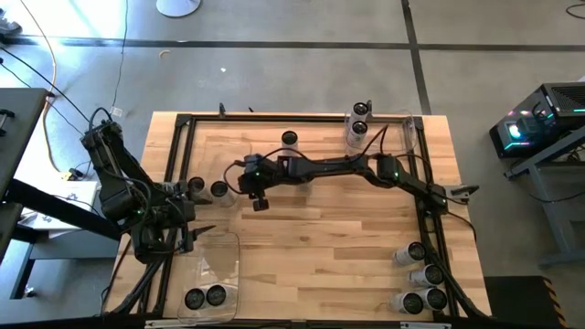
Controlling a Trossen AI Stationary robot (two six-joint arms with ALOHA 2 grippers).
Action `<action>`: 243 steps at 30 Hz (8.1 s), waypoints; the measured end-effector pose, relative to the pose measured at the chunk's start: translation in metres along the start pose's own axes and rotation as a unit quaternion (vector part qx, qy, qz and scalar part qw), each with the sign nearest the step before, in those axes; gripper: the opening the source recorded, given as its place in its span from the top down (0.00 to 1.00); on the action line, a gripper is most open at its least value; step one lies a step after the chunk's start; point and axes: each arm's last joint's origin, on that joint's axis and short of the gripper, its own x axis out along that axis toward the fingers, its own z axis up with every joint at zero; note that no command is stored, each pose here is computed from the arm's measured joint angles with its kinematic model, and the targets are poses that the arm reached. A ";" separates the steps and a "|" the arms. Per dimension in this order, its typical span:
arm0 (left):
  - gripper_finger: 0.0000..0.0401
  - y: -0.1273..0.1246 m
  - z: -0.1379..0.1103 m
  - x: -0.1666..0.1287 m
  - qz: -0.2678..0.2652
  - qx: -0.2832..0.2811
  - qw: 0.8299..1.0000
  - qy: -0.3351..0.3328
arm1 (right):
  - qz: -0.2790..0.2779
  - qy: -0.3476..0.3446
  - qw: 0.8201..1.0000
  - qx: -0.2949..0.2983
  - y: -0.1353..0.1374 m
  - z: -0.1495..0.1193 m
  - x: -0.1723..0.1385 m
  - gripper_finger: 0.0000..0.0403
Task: Sort soda cans
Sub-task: Adjust the top left transparent bin, then put the white pink soda can into the top right transparent bin
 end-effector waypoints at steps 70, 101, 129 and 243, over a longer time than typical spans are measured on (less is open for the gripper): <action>0.24 -0.024 0.012 0.060 0.206 -0.028 0.972 -0.109 | -0.143 -0.213 0.963 0.083 0.109 -0.018 -0.294 0.67; 0.24 -0.020 0.018 0.068 0.218 -0.003 0.972 -0.091 | -0.079 0.028 0.986 0.146 0.014 -0.049 -0.214 0.25; 0.24 -0.021 0.017 0.068 0.204 -0.014 0.976 -0.075 | -0.080 0.030 0.986 0.142 0.025 -0.046 -0.207 0.36; 0.24 -0.020 0.015 0.069 0.197 -0.013 0.979 -0.056 | 0.017 0.172 0.954 0.247 0.001 -0.052 -0.173 0.32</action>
